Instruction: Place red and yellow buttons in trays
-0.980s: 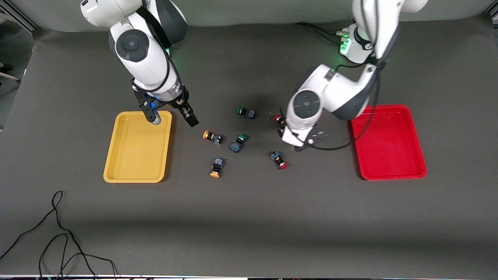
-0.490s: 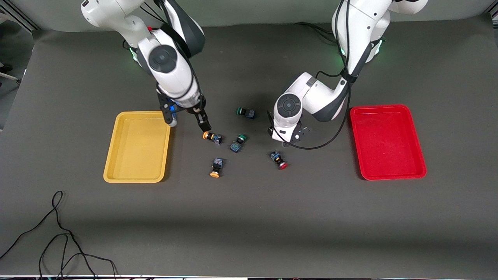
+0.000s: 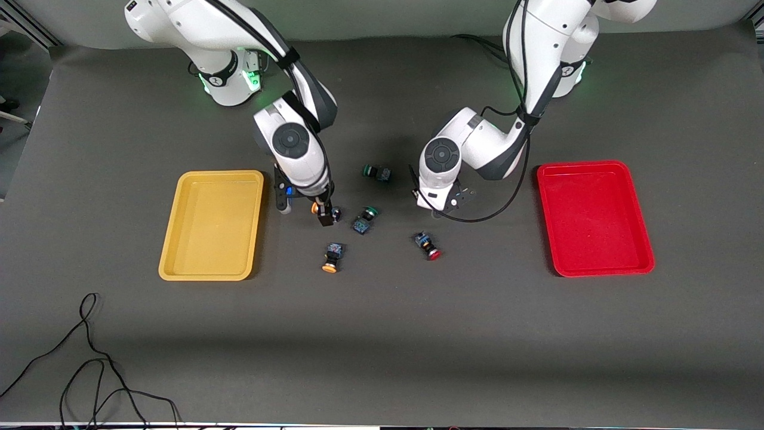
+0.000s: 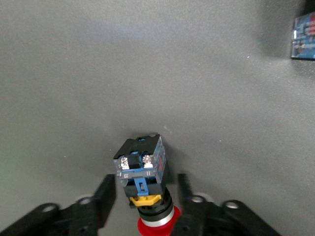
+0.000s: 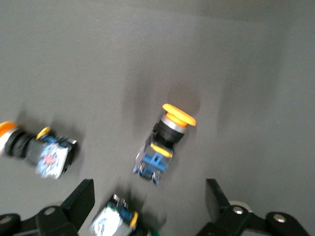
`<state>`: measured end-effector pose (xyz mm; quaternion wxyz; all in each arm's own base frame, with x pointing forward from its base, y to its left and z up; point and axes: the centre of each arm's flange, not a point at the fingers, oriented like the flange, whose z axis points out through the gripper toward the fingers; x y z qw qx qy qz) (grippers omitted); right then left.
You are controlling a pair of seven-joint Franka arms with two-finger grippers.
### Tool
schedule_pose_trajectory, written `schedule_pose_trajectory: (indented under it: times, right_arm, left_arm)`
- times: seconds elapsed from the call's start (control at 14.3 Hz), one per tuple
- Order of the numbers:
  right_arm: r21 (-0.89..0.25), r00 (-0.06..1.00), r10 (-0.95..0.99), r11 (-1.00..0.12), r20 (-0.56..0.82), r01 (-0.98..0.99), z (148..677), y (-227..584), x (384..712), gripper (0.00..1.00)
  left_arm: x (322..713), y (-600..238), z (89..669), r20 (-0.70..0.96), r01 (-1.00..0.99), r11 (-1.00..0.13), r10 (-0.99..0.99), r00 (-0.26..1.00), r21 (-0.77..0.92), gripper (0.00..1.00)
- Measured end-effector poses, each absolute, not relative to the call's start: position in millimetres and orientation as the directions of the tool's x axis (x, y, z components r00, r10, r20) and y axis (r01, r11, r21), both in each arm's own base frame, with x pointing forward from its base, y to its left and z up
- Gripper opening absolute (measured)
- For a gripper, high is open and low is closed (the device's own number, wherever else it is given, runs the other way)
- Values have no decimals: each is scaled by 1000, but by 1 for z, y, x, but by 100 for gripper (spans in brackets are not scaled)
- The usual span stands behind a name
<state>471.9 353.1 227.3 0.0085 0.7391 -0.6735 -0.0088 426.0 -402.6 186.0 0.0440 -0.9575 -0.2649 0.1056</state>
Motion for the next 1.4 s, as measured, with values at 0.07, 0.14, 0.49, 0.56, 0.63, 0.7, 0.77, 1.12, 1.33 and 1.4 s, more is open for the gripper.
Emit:
schedule_pose_trajectory:
  times: [0.07,0.14,0.49,0.56,0.63,0.7,0.77,1.12,1.33,1.4]
  right_arm:
    - [27,81,-997,-81,3,-996,216,352,472,100]
    - [29,75,-997,-75,8,-997,207,351,472,100]
    - [37,64,-998,-64,22,-997,177,345,473,100]
    - [38,64,-998,-63,24,-997,175,345,473,99]
    - [38,63,-998,-62,24,-997,175,345,473,96]
    - [35,63,-998,-62,22,-997,176,345,474,87]
    - [32,63,-998,-62,20,-998,177,346,475,74]
    - [21,64,-998,-63,13,-998,184,350,480,33]
    - [54,85,-996,-83,32,-995,199,357,488,33]
    - [74,106,-994,-103,40,-992,212,359,492,33]
  left_arm:
    - [426,-403,186,-179,497,-856,516,838,-140,38]
    - [426,-404,187,-178,497,-857,515,839,-138,32]
    - [455,-386,251,-190,498,-843,533,824,-206,32]
    - [468,-373,277,-203,482,-847,524,827,-224,32]
    - [482,-355,301,-218,461,-857,507,834,-231,32]
    - [495,-329,321,-236,431,-872,481,844,-232,32]
    - [507,-298,336,-257,397,-888,450,855,-233,32]
    - [550,-114,330,-360,245,-946,309,880,-212,32]
    - [544,-38,294,-377,203,-965,253,891,-168,32]
    - [538,-23,279,-373,200,-968,245,895,-154,32]
